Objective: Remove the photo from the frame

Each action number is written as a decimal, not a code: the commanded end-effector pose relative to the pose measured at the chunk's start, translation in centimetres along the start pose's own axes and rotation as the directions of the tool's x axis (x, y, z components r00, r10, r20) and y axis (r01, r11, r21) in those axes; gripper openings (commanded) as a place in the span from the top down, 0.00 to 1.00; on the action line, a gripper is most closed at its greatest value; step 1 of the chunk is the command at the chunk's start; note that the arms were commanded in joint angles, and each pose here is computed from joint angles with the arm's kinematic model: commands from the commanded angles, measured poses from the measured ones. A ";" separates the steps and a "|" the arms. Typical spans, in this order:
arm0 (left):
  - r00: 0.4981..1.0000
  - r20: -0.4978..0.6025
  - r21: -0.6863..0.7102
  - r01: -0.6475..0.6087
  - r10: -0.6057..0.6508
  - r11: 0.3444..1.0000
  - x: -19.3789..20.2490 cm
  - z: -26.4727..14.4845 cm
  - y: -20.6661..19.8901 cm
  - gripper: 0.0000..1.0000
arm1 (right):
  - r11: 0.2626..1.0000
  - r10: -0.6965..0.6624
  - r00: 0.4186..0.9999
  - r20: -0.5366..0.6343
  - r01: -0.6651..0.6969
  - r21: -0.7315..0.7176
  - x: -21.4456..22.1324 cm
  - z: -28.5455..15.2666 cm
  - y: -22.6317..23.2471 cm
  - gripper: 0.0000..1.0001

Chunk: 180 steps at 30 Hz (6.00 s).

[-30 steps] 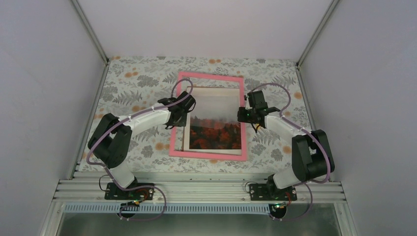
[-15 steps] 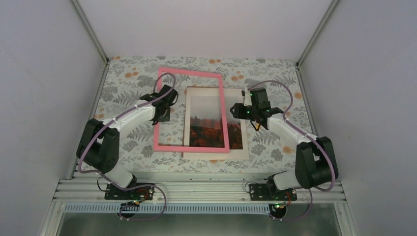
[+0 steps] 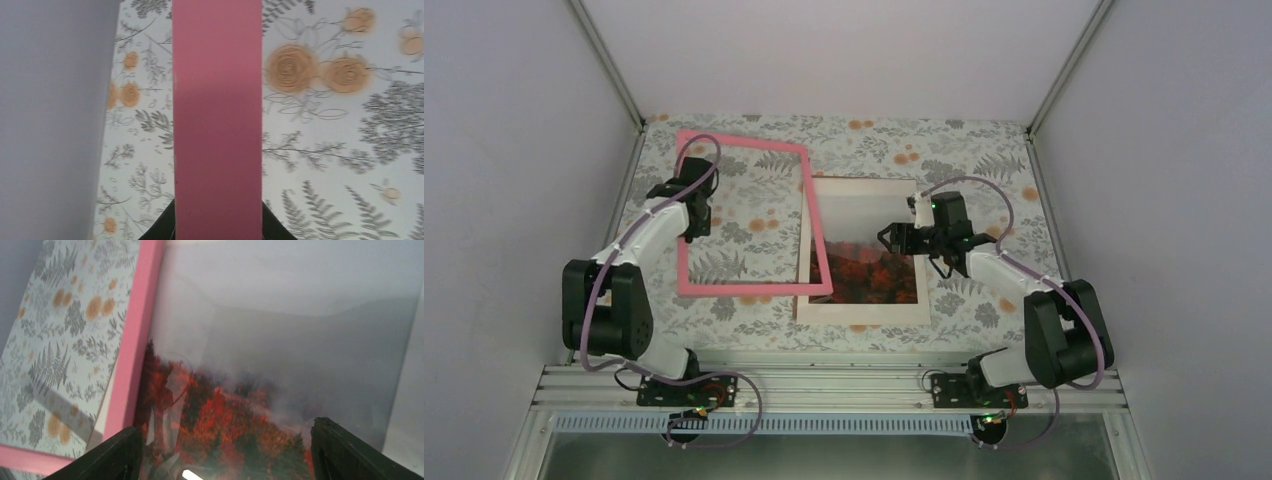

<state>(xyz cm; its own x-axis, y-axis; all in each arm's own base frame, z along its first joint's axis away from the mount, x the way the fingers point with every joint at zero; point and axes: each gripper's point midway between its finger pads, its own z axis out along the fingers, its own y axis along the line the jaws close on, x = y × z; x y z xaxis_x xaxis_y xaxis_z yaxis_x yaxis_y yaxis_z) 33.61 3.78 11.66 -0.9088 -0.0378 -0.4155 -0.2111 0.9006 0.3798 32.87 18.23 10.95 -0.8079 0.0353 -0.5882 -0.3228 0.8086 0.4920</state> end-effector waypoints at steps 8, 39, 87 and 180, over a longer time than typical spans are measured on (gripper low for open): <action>0.999 -0.023 -0.196 0.037 -0.042 0.980 -2.8 3.7 7.2 0.98 | 0.998 -0.030 0.999 -0.015 0.030 -0.050 2.4 1.1 0.5 0.22; 0.994 -0.079 -0.317 0.049 -0.078 0.947 -6.4 13.1 11.6 0.24 | 0.998 -0.035 0.999 -0.028 0.036 0.046 2.6 1.8 -1.5 0.15; 1.000 0.014 0.615 0.011 -0.025 0.788 -2.1 -2.1 -23.3 0.00 | 0.976 -0.095 0.972 -0.215 0.134 0.170 8.2 2.6 1.6 0.00; 0.965 -0.041 0.851 0.170 -0.261 0.496 8.3 -7.9 -17.3 0.00 | 0.589 -0.759 0.610 -0.229 0.793 0.159 10.3 10.4 13.1 0.00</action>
<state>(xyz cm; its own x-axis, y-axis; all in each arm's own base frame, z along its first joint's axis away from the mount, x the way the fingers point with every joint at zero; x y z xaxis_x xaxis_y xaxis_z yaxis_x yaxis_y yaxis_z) 26.74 -15.23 8.23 -0.8398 -0.2771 -0.4668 0.0402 0.8258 -0.5625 23.78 33.95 3.22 -0.4114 -0.7433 -0.5275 -0.7855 0.5827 -0.2084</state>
